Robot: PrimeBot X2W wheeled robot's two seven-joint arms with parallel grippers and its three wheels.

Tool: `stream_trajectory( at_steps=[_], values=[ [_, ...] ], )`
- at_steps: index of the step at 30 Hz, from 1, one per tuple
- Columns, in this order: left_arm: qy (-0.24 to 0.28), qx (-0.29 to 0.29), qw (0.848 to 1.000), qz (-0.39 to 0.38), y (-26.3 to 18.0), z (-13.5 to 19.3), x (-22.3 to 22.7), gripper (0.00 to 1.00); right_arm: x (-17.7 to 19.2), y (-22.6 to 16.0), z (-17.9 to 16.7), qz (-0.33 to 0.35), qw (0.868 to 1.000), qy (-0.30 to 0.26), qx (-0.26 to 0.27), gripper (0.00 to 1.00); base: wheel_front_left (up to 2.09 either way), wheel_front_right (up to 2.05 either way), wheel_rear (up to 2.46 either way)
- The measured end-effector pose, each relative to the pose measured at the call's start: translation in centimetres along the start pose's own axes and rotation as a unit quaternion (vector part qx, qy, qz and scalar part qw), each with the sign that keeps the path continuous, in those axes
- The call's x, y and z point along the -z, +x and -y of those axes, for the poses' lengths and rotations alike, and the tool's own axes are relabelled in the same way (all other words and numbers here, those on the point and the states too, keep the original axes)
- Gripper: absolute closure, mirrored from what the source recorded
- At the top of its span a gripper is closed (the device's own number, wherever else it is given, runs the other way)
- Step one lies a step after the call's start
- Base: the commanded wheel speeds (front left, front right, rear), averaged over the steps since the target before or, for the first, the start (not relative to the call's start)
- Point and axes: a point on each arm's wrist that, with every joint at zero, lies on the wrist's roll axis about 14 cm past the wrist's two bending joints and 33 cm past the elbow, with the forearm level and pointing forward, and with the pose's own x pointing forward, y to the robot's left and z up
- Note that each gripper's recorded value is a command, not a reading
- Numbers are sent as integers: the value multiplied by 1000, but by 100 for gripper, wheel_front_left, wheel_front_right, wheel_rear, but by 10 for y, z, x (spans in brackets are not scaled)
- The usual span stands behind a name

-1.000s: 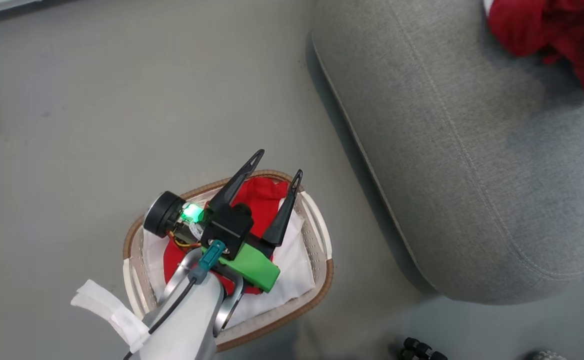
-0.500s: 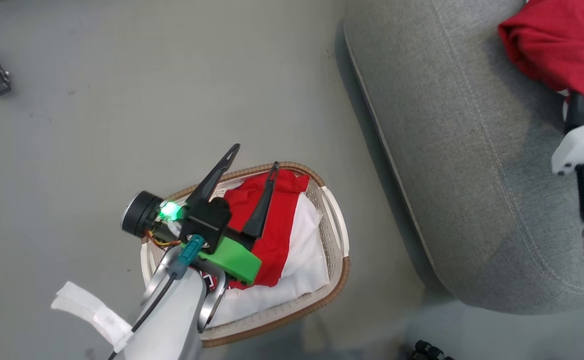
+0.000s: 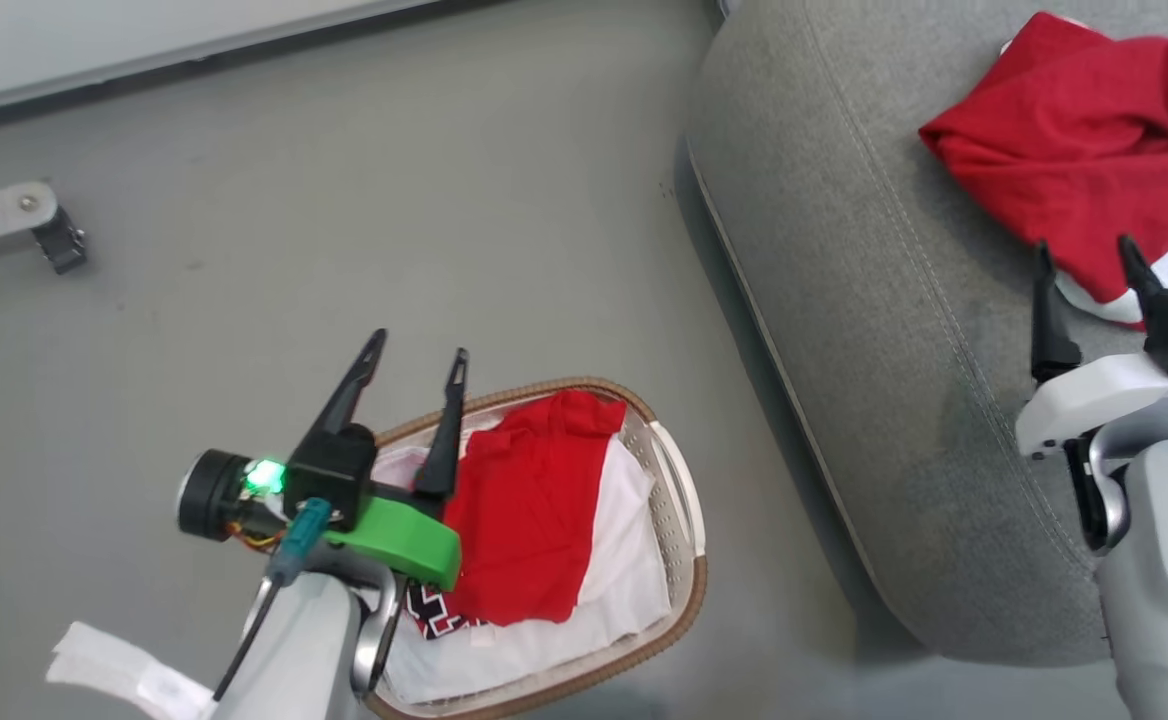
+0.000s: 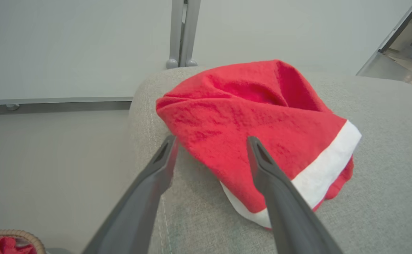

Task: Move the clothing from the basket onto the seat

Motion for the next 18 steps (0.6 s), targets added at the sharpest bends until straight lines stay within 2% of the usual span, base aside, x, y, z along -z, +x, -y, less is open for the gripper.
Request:
stream_trajectory(
  at_steps=[6, 12, 18],
  values=[
    [-1, -87, 996, 6, -27, -40, -9, 0, -24, -5, -53, 40, 996, 42, -62, 0, 0, 0, 0],
    [2, -185, 983, 8, -67, -85, -14, 0, -38, -11, -86, 62, 990, 81, -96, 0, 0, 0, 0],
    [4, -247, 969, 4, -111, -109, -15, 0, -43, -25, -110, 68, 985, 102, -121, 0, 0, 0, 0]
  ],
)
